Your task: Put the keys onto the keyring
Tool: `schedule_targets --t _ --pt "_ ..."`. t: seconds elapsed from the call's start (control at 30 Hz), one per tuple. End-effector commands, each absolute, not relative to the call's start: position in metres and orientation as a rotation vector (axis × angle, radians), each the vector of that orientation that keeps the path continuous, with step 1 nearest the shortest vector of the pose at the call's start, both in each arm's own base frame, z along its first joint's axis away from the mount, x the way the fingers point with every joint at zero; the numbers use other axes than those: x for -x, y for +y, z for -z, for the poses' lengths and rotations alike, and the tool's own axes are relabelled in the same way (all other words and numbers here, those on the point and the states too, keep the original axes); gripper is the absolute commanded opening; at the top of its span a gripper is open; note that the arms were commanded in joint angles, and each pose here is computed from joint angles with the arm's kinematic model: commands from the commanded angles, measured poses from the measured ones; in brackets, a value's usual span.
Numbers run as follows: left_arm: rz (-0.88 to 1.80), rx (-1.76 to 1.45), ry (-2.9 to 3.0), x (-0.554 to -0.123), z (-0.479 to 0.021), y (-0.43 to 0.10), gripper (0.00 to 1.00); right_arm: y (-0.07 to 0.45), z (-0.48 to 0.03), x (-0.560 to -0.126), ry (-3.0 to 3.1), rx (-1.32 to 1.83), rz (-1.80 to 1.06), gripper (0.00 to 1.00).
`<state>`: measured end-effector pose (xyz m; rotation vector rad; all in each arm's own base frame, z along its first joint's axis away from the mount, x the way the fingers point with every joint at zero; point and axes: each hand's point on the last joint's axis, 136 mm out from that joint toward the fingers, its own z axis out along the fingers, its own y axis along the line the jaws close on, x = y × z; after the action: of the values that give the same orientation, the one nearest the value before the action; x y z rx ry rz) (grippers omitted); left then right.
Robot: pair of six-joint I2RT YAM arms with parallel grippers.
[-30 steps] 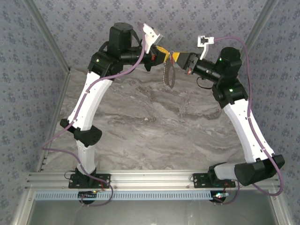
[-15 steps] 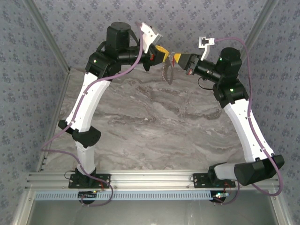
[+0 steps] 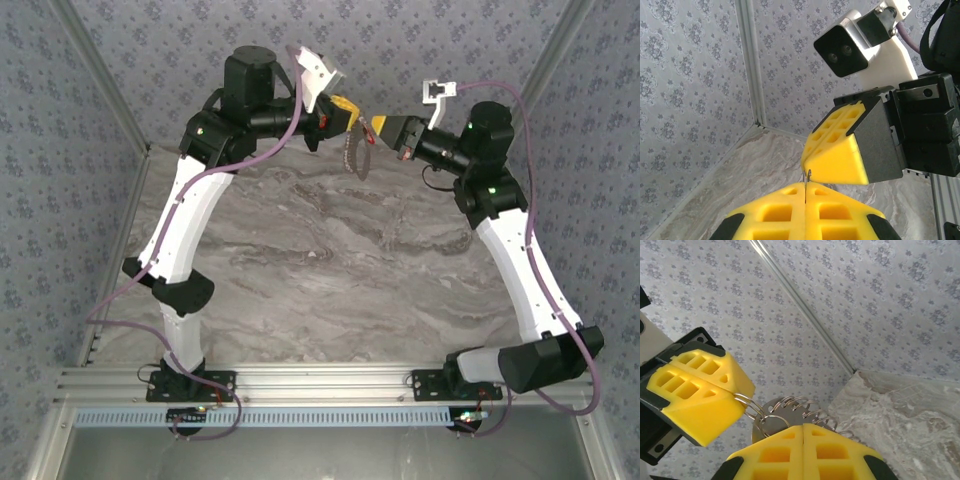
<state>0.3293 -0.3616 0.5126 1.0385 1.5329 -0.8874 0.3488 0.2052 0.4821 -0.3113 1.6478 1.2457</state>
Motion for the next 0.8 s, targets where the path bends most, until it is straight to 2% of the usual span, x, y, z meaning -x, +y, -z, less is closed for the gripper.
schedule_targets --t 0.0,0.13,0.27,0.33,0.47,0.6,0.77 --pt "0.88 -1.029 1.411 -0.311 -0.55 -0.353 0.0 0.202 -0.487 -0.347 1.622 0.306 -1.298 0.02" --pt "0.877 -1.022 1.419 -0.315 -0.548 -0.354 0.0 0.183 -0.493 -0.355 1.571 0.219 -1.33 0.18" --pt "0.9 -1.013 1.415 -0.317 -0.548 -0.357 0.0 0.172 -0.504 -0.36 1.512 0.188 -1.368 0.38" --pt "0.922 -1.005 1.415 -0.32 -0.548 -0.359 0.0 0.172 -0.508 -0.361 1.491 0.191 -1.387 0.43" --pt "0.979 -0.983 1.404 -0.324 -0.552 -0.362 0.0 0.172 -0.516 -0.366 1.44 0.188 -1.425 0.45" --pt "1.022 -0.958 1.377 -0.328 -0.559 -0.365 0.0 0.176 -0.522 -0.369 1.398 0.183 -1.483 0.42" --pt "1.045 -0.936 1.364 -0.332 -0.563 -0.369 0.0 0.19 -0.523 -0.368 1.379 0.204 -1.558 0.28"
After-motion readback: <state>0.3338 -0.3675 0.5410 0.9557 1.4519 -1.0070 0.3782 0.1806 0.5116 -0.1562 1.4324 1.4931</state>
